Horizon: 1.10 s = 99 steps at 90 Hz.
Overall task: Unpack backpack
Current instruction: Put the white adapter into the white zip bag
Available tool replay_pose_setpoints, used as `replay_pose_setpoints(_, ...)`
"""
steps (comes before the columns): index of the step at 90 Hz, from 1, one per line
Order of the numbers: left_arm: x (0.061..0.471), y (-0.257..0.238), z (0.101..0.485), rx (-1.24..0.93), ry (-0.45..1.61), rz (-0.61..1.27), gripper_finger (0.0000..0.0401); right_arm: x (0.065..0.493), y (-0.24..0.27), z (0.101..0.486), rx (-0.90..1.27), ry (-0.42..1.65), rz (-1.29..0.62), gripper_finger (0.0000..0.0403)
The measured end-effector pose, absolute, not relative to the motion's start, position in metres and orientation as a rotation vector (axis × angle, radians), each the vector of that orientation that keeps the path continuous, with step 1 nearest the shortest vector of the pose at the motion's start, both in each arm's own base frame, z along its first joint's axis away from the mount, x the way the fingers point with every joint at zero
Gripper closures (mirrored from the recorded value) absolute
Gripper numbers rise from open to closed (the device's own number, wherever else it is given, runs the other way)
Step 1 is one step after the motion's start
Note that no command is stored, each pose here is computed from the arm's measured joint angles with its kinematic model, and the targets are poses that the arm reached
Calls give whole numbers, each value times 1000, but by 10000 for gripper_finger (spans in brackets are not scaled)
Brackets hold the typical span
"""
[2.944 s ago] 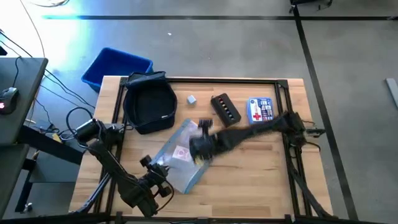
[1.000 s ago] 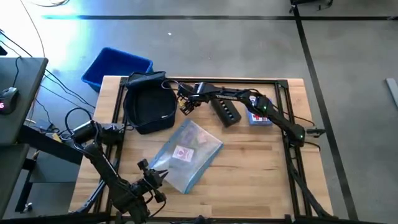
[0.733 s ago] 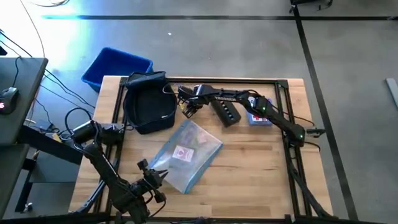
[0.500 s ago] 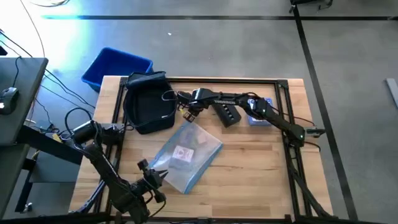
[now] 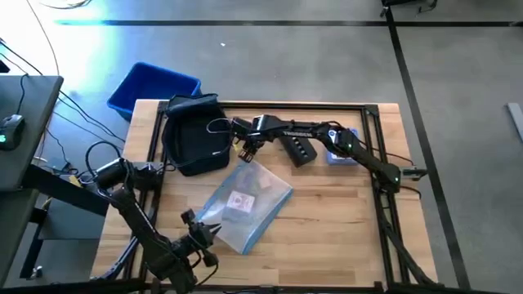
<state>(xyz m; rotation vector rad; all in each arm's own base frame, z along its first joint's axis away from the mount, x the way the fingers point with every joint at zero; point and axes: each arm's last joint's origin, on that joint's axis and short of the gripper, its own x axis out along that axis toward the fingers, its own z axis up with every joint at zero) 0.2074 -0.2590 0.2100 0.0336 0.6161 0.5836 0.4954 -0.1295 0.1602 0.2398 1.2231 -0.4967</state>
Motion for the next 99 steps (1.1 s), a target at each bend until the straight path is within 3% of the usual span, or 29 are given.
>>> replay_pose_setpoints(24,207,-259,210,47,624,577,385,499,-140,162,225,1157,-541,135)
replay_pose_setpoints(37,207,-259,210,47,623,576,385,500,-151,165,266,1086,-618,99)
replay_pose_setpoints(51,208,-259,210,48,618,576,385,496,-167,159,333,1049,-748,95)
replay_pose_setpoints(99,212,-257,210,34,615,587,385,499,-163,153,363,1036,-762,119)
